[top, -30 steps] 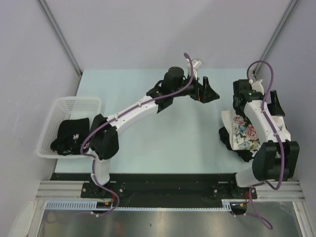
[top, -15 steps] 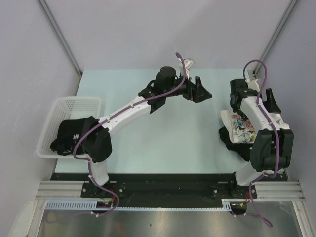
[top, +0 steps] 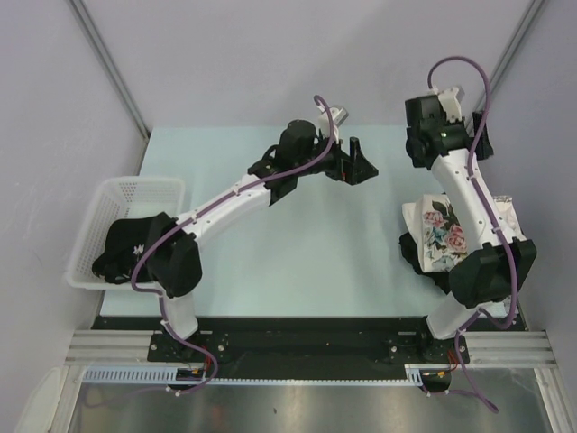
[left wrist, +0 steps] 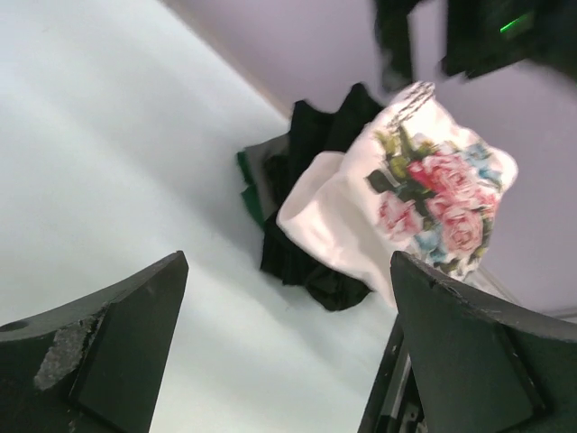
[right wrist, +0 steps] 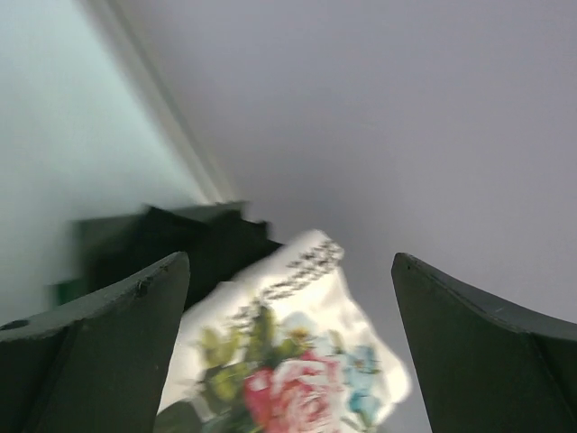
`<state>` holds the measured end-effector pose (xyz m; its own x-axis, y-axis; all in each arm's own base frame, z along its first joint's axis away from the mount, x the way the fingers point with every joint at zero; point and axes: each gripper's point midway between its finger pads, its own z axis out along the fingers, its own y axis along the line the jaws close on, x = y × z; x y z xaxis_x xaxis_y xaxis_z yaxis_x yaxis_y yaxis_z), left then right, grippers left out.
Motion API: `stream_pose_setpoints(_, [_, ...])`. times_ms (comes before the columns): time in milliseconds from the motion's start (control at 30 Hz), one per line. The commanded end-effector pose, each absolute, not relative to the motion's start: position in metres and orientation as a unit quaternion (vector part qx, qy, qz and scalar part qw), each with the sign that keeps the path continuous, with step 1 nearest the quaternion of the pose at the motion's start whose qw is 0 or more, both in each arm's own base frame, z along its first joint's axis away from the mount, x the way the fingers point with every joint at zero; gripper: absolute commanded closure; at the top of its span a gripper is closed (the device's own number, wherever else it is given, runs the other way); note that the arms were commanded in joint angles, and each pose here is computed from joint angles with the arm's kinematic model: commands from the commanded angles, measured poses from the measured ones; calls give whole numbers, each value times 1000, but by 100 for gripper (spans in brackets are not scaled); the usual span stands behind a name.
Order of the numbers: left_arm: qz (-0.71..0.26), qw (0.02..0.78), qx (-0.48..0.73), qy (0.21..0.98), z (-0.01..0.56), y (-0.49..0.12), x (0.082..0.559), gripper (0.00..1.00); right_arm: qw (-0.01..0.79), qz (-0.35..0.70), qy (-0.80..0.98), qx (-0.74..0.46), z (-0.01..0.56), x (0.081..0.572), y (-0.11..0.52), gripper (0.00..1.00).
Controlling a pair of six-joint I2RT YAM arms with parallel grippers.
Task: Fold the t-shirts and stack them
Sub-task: Put the neatly folded tshirt into the corner of the board with both arms
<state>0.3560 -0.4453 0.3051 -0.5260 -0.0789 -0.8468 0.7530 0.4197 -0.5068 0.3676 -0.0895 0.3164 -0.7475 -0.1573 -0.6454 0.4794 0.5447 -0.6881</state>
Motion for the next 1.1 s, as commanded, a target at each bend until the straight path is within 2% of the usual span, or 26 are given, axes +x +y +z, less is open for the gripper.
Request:
stream_pose_setpoints(0, [-428, 466, 216, 744, 318, -405, 362, 0, 396, -311, 859, 92, 327, 396, -34, 0])
stream_pose_setpoints(133, [-398, 475, 199, 759, 313, -378, 364, 0, 435, -148, 885, 82, 329, 424, 31, 0])
stream_pose_setpoints(233, [-383, 486, 186, 763, 313, -357, 363, 1, 445, -66, 890, 71, 326, 440, 68, 0])
stream_pose_setpoints(333, [-345, 503, 163, 775, 310, -327, 366, 1, 454, -33, 888, 58, 324, 450, 91, 0])
stream_pose_setpoints(533, [-265, 506, 80, 817, 279, -258, 375, 1, 502, -27, 863, 46, 337, 464, 124, 0])
stream_pose_setpoints(767, [-181, 524, -7, 832, 263, -183, 381, 1, 515, -56, 855, -7, 318, 468, 170, 0])
stream_pose_setpoints(900, [-158, 536, -22, 829, 267, -159, 380, 0, 517, -87, 851, -17, 309, 466, 184, 0])
stream_pose_setpoints(1067, [-153, 538, -40, 828, 264, -147, 377, 0, 531, -71, 844, -31, 311, 464, 202, 1])
